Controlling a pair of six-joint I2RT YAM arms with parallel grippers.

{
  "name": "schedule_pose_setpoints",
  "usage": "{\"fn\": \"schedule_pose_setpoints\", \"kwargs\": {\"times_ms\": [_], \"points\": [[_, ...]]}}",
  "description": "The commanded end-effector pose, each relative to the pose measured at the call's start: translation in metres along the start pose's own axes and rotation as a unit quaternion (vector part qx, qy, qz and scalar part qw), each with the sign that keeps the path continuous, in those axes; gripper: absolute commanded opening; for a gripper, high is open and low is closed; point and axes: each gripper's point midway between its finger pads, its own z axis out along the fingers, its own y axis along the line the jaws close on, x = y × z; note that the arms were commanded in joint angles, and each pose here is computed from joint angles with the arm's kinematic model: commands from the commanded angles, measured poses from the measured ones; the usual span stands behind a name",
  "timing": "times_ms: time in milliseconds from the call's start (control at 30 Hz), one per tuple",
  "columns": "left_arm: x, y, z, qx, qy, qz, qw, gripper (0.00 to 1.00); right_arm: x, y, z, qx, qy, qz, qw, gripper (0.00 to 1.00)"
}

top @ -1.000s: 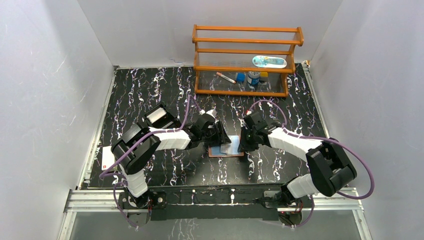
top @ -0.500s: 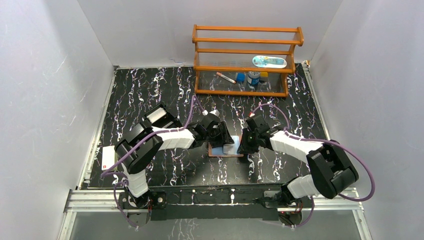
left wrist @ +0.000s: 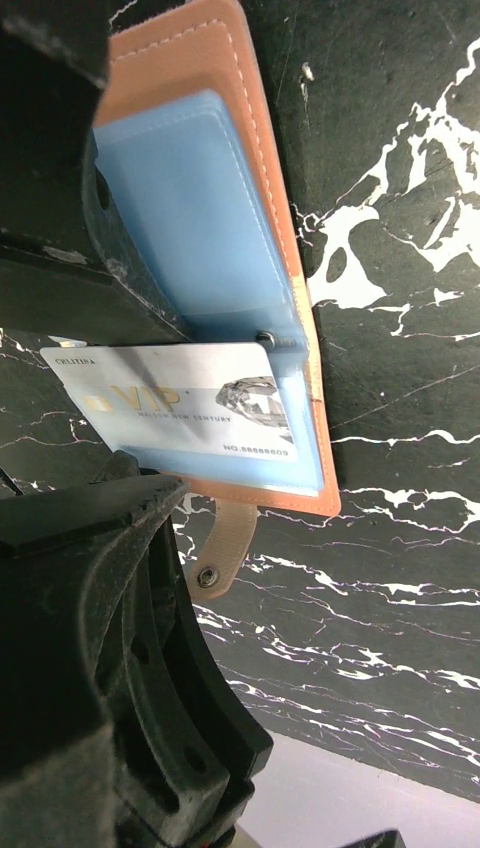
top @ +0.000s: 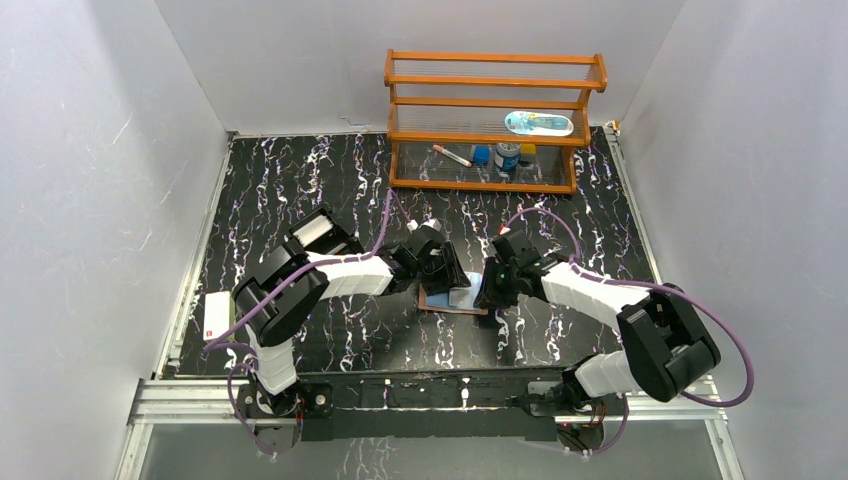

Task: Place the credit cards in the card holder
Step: Insert the credit card into the card holder.

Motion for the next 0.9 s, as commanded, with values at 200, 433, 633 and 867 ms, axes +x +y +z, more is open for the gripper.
{"fn": "schedule_pose_setpoints", "kwargs": {"times_ms": [200, 433, 633, 867], "points": [[-0.003, 0.002, -0.002, -0.027, 0.000, 0.022, 0.999, 0.40, -0.020, 0.008, -0.009, -0.003, -0.030, -0.019, 0.999, 0.29], [0.002, -0.005, 0.007, -0.016, 0.022, 0.016, 1.000, 0.41, -0.011, 0.006, -0.001, -0.012, -0.017, -0.013, 1.000, 0.29], [0.004, -0.015, 0.010, 0.018, 0.027, 0.049, 0.998, 0.46, -0.010, 0.005, 0.001, -0.010, -0.017, -0.013, 1.000, 0.29], [0.006, -0.010, 0.004, 0.007, 0.031, 0.051, 0.998, 0.49, -0.014, 0.007, -0.002, -0.009, -0.022, -0.016, 1.000, 0.30]]}}
